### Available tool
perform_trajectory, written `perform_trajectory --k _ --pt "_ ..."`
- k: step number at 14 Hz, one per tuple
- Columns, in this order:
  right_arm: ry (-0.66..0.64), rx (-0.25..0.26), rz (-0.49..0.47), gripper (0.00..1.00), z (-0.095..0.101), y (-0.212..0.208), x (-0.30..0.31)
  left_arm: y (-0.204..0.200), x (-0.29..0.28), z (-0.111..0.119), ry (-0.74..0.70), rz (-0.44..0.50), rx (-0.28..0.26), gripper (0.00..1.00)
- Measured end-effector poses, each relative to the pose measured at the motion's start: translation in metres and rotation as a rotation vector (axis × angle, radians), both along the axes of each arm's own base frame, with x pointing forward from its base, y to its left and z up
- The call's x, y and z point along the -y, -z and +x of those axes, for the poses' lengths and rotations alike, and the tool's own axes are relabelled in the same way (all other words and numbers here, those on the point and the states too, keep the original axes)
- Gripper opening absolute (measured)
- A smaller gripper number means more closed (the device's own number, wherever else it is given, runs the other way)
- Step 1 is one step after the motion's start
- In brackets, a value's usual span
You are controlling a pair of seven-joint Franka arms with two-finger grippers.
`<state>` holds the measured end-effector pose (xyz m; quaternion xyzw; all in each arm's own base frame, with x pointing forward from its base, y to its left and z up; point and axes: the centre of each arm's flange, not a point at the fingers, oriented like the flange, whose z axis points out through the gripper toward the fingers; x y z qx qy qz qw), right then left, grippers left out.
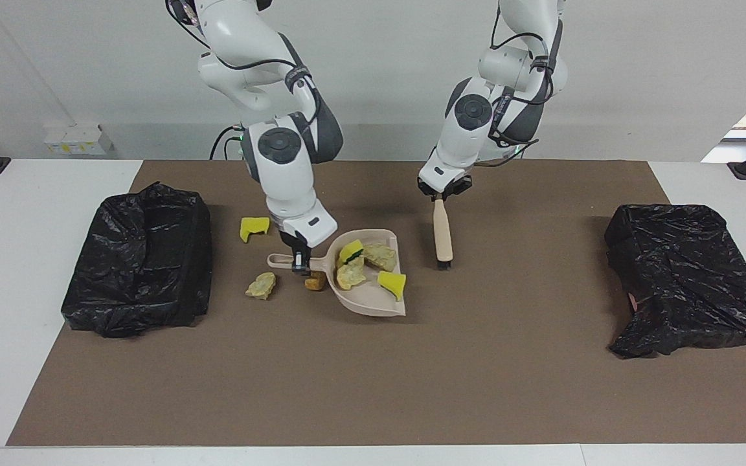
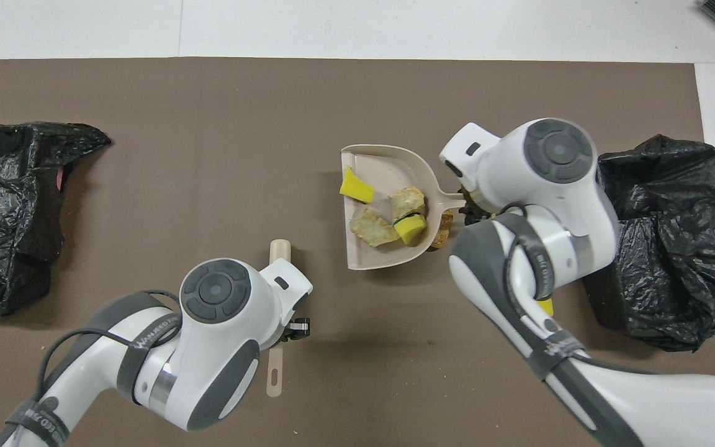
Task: Sweep and dump trash in bin
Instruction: 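Carry the loaded dustpan to the nearer black bag with the right gripper, then tip the dustpan into the bag while the left gripper releases the brush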
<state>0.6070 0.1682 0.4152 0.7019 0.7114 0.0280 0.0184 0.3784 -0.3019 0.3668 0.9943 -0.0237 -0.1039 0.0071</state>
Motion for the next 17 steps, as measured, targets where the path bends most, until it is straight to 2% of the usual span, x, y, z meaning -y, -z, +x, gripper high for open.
perform_trajectory --k 4,7,9,11,12,13,15,17 --pt "-0.011 -0.003 0.057 0.31 0.005 -0.042 0.124 0.003 0.034 -0.066 -0.038 0.013 0.045 0.25" --pt "-0.028 0.006 0.121 0.31 0.000 -0.044 0.237 0.018 0.067 -0.119 -0.102 -0.002 0.097 0.25" --pt "-0.018 0.005 0.124 0.31 -0.014 -0.044 0.305 0.025 0.071 -0.131 -0.121 -0.022 0.120 0.25" --pt "0.000 0.012 0.117 0.31 -0.030 -0.048 0.362 0.024 0.069 -0.128 -0.132 -0.025 0.122 0.26" --pt "0.008 0.014 0.102 0.31 -0.038 -0.051 0.386 0.025 0.068 -0.126 -0.137 -0.025 0.121 0.33" --pt "0.013 0.006 0.063 0.31 -0.046 -0.054 0.407 0.025 0.067 -0.125 -0.140 -0.025 0.121 0.45" --pt "-0.001 -0.038 -0.049 0.31 -0.057 -0.055 0.433 0.024 0.066 -0.124 -0.144 -0.025 0.121 0.68" --pt "-0.019 -0.075 -0.149 0.31 -0.059 -0.058 0.439 0.020 0.065 -0.119 -0.153 -0.029 0.122 0.92"
